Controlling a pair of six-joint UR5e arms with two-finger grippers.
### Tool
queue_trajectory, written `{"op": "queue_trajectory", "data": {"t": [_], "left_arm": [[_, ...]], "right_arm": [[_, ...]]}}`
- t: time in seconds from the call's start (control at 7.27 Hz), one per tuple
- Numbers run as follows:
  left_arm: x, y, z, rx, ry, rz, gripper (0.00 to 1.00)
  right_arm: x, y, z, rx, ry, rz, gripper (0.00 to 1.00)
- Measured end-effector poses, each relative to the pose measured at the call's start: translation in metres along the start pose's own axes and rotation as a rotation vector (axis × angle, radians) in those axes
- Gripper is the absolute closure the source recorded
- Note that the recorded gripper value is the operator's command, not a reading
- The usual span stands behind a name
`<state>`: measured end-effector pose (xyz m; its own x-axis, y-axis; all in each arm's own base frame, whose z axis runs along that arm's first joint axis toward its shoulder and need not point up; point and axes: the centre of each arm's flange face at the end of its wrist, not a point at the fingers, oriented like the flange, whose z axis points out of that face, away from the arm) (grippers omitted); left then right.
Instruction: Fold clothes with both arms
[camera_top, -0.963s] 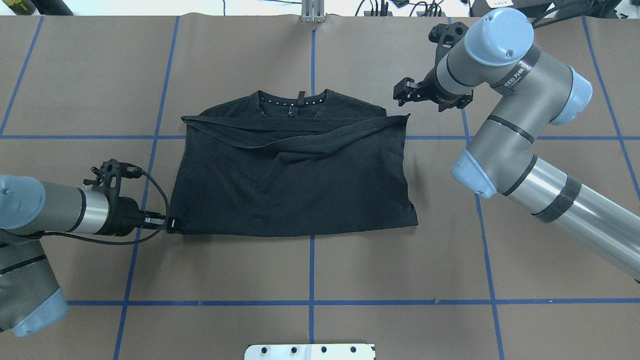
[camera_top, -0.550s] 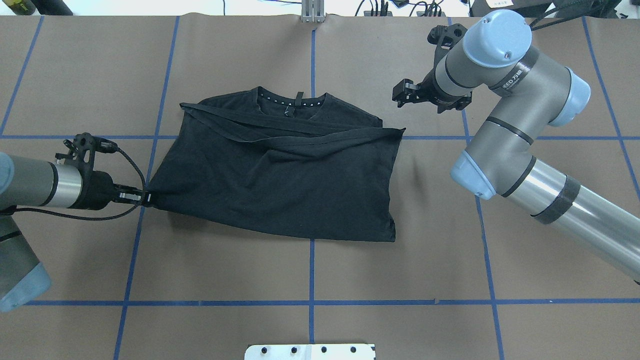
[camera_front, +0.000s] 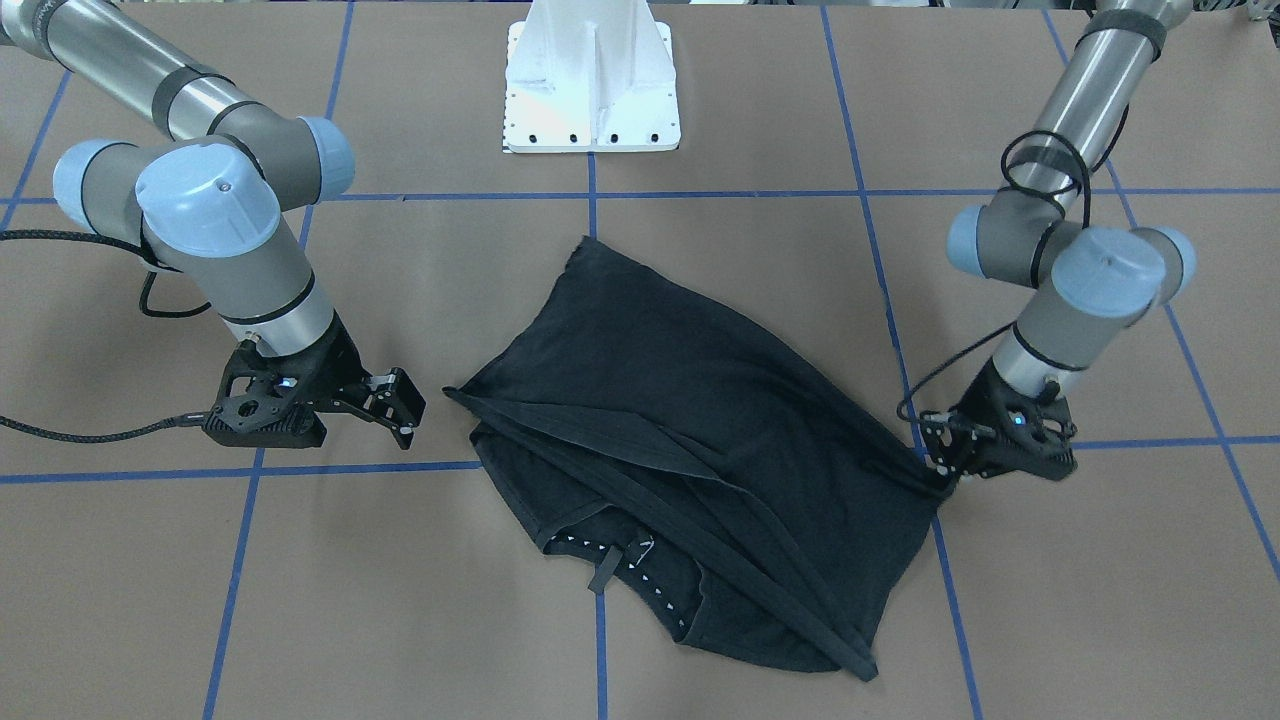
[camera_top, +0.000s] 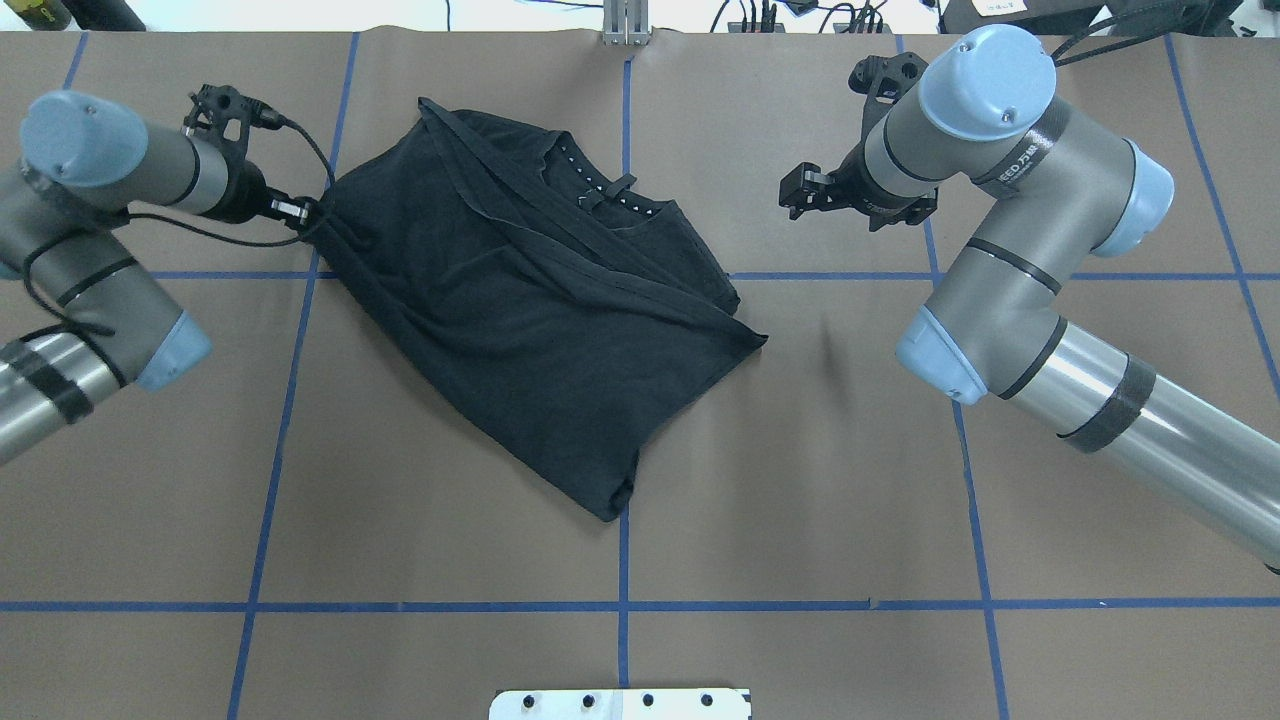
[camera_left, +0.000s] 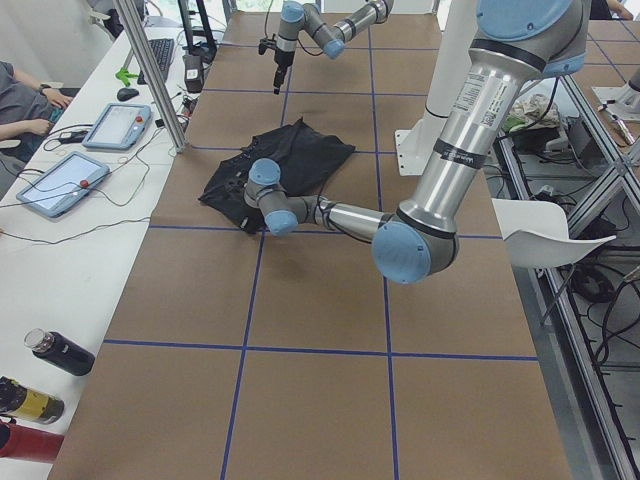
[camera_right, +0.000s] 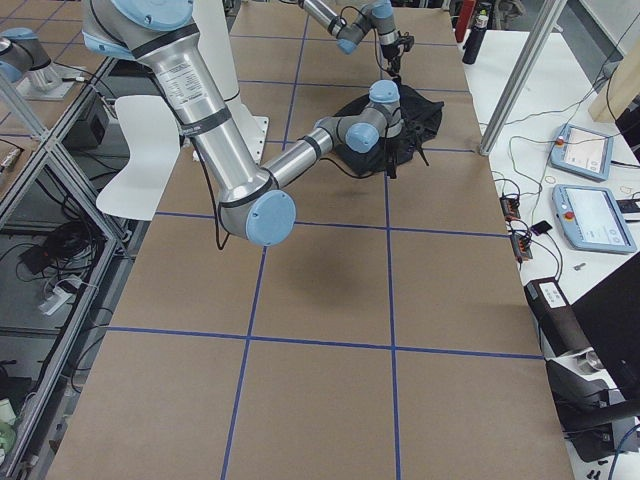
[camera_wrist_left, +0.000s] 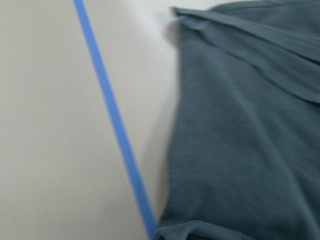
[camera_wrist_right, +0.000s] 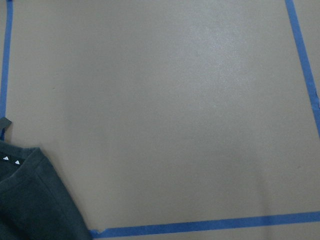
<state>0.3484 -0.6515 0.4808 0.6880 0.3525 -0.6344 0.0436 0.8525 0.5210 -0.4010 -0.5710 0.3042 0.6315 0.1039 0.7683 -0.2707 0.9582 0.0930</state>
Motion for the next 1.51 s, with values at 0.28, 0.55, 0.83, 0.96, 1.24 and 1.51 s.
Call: {"op": "queue_trajectory", "data": {"t": [0.28,0.55,0.83,0.96,1.24,1.51], "left_arm": [[-0.044,-0.054,0.002,0.013,-0.084,0.069,0.82],[-0.071,-0.064,-0.004,0.025,-0.127,0.135,0.00],[-0.089,-0.070,-0.016,0.058,-0.140,0.163,0.00],[-0.099,-0.074,-0.025,0.068,-0.139,0.182,0.00],[-0.109,-0.060,-0.043,0.073,-0.095,0.180,0.00],[-0.107,-0.046,-0.056,0.086,-0.062,0.135,0.00]], "right_arm": [[-0.003,0.001,0.000,0.001,-0.003,-0.002,0.00],[-0.006,0.004,0.002,-0.001,-0.002,-0.007,0.00],[-0.014,0.013,0.008,-0.008,-0.001,-0.019,0.00],[-0.024,0.019,0.013,-0.005,0.001,-0.016,0.00],[-0.075,0.027,0.030,0.026,0.005,0.043,0.00],[-0.130,0.043,0.065,0.061,-0.040,0.127,0.02]]}}
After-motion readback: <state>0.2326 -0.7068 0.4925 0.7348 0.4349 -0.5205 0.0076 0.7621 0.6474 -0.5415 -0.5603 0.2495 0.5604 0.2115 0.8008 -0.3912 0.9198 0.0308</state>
